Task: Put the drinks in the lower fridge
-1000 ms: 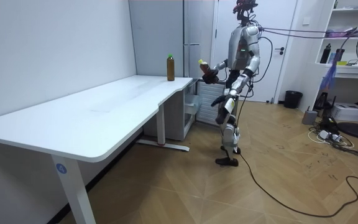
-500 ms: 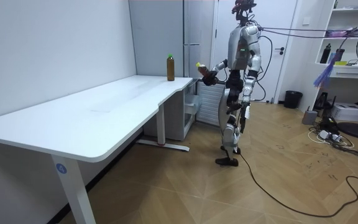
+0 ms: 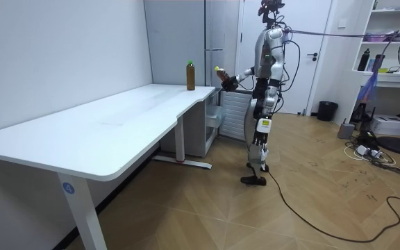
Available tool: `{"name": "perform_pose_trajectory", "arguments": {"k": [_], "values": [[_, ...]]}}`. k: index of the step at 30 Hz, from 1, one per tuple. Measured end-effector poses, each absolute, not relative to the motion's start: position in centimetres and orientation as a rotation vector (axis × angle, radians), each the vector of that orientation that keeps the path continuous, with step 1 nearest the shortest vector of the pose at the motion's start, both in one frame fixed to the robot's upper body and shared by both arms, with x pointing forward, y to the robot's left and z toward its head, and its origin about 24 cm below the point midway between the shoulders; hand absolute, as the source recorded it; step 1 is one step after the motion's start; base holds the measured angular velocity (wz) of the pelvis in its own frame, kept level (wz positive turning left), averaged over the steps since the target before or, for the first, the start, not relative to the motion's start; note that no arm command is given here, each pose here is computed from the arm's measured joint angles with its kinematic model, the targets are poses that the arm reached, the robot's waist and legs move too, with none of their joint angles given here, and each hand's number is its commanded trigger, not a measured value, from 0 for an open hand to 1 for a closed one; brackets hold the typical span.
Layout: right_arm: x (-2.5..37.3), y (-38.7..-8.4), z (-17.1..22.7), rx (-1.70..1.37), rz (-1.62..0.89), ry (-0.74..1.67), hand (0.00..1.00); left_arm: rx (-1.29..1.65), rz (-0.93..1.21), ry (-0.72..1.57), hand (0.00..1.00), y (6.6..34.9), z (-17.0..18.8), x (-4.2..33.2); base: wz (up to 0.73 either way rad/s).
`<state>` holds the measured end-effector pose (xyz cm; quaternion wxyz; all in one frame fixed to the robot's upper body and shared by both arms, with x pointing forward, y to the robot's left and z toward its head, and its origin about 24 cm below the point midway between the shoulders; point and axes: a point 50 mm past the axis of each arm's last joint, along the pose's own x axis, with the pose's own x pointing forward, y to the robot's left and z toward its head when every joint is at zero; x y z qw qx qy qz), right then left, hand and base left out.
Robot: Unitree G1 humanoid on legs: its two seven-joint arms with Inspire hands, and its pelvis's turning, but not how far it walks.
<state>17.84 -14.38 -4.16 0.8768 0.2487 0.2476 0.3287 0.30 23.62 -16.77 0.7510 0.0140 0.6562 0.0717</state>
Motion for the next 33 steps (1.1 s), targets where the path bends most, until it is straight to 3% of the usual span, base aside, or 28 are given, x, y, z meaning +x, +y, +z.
{"name": "perform_pose_trajectory", "arguments": {"k": [15,33], "values": [[17.8,-17.0,-5.0,0.481,0.497,0.561,1.00,0.131,0.005,1.449,0.00,23.3,-16.8,1.1,-0.03],[15.7,-18.8,-8.0,0.671,0.228,0.660,1.00,0.153,-0.054,1.461,0.00,23.2,-16.7,1.2,-0.03]]}}
